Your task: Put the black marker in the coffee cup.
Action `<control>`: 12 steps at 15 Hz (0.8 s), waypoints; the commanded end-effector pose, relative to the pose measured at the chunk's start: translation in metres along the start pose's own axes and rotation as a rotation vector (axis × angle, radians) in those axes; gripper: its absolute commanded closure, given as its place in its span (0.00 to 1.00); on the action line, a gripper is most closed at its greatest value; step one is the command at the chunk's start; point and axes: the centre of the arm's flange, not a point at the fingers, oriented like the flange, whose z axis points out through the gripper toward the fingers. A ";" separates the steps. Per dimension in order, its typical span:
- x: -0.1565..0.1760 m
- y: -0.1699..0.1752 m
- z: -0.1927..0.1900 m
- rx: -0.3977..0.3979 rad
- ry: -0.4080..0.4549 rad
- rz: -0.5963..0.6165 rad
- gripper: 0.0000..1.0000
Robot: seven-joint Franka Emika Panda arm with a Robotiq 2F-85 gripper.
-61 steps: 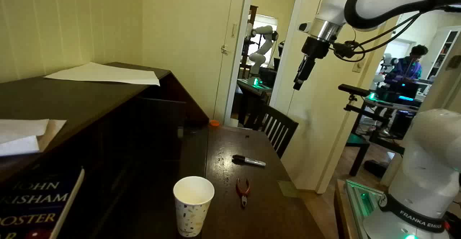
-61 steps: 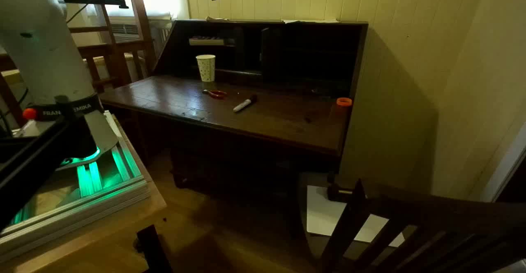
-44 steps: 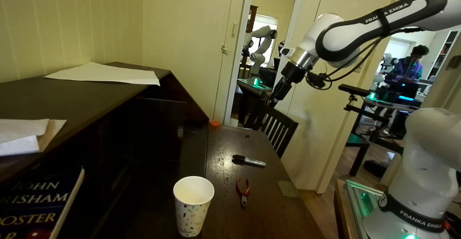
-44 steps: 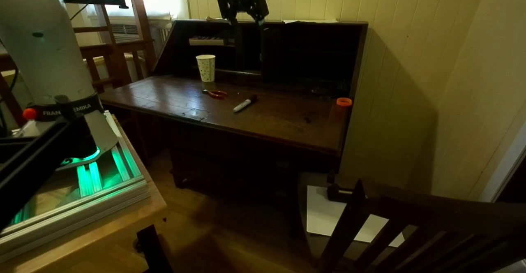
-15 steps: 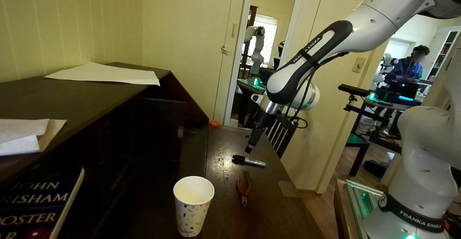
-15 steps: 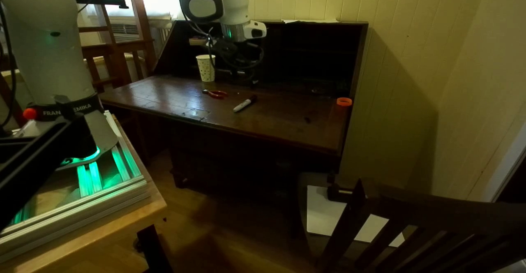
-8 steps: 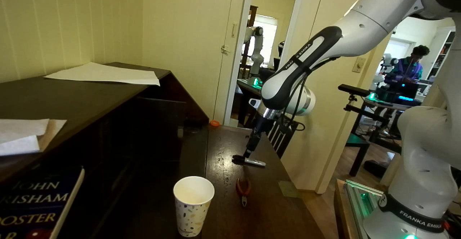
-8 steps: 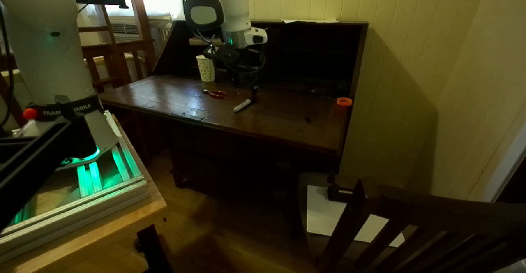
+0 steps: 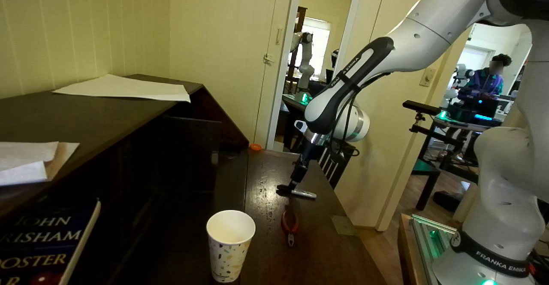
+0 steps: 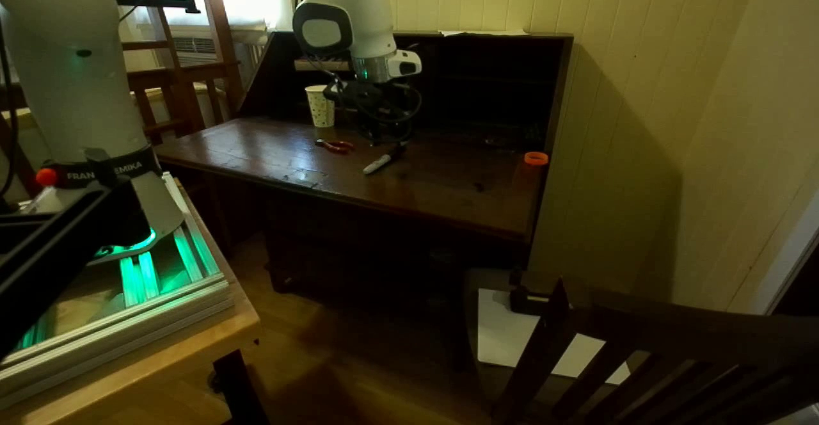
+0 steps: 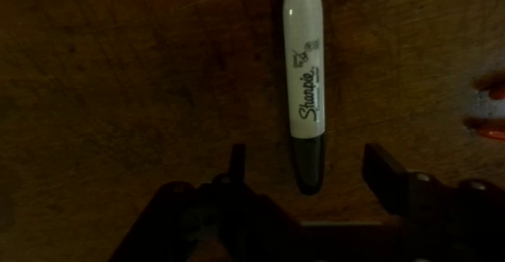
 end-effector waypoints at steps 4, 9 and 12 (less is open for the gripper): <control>0.005 0.010 0.026 -0.012 0.020 -0.030 0.57; 0.009 0.007 0.034 -0.004 0.014 -0.034 0.70; 0.009 0.006 0.032 0.001 0.006 -0.031 0.93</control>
